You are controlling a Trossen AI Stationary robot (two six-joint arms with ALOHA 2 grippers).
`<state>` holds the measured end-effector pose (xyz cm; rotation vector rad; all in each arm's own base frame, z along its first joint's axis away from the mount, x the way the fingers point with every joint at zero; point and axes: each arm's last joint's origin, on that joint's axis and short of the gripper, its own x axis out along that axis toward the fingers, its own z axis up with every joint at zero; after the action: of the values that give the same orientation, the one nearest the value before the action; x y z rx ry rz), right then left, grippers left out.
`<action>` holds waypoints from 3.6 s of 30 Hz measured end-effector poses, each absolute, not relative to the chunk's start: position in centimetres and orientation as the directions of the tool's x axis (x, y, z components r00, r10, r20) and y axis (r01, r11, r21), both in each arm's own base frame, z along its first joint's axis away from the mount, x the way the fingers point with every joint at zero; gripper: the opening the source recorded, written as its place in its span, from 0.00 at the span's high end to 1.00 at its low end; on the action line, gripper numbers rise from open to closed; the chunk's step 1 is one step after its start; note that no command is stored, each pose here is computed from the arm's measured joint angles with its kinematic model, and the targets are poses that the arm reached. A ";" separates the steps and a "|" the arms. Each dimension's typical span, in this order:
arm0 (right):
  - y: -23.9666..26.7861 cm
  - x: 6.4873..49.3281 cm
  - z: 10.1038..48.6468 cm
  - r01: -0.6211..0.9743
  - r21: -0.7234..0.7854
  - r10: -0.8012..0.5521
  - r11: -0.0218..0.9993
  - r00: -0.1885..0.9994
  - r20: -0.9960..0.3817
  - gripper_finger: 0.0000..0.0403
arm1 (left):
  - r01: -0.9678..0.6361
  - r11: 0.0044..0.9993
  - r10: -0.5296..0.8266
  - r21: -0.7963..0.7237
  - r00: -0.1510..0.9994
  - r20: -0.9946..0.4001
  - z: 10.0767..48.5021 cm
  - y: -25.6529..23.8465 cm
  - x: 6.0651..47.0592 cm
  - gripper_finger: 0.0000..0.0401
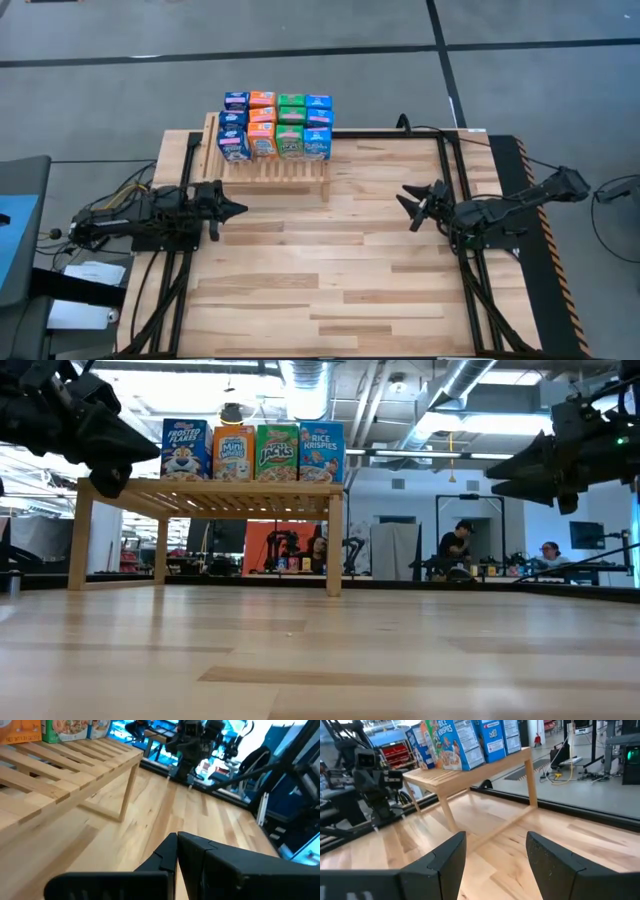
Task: Stack cereal on shelf
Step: Return to Home Position
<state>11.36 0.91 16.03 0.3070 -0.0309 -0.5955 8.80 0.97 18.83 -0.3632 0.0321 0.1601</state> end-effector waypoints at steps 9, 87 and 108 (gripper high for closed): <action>0.8 11.3 15.3 0.571 0.226 -0.560 0.789 0.820 -0.115 0.42 | -0.154 0.889 0.140 -0.432 0.988 -0.064 18.8 0.9 8.8 1.00; 0.8 11.2 14.8 0.578 0.189 -0.559 0.794 0.816 -0.148 0.42 | -0.233 0.898 0.120 -0.374 0.946 -0.302 16.5 0.8 8.4 1.00; 0.8 11.2 14.8 0.578 0.189 -0.559 0.794 0.816 -0.149 0.42 | -0.233 0.898 0.120 -0.374 0.946 -0.302 16.5 0.8 8.4 1.00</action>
<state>11.18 0.82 14.77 0.2305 0.0867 -0.6119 8.37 0.84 16.50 -0.4188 0.2774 0.1854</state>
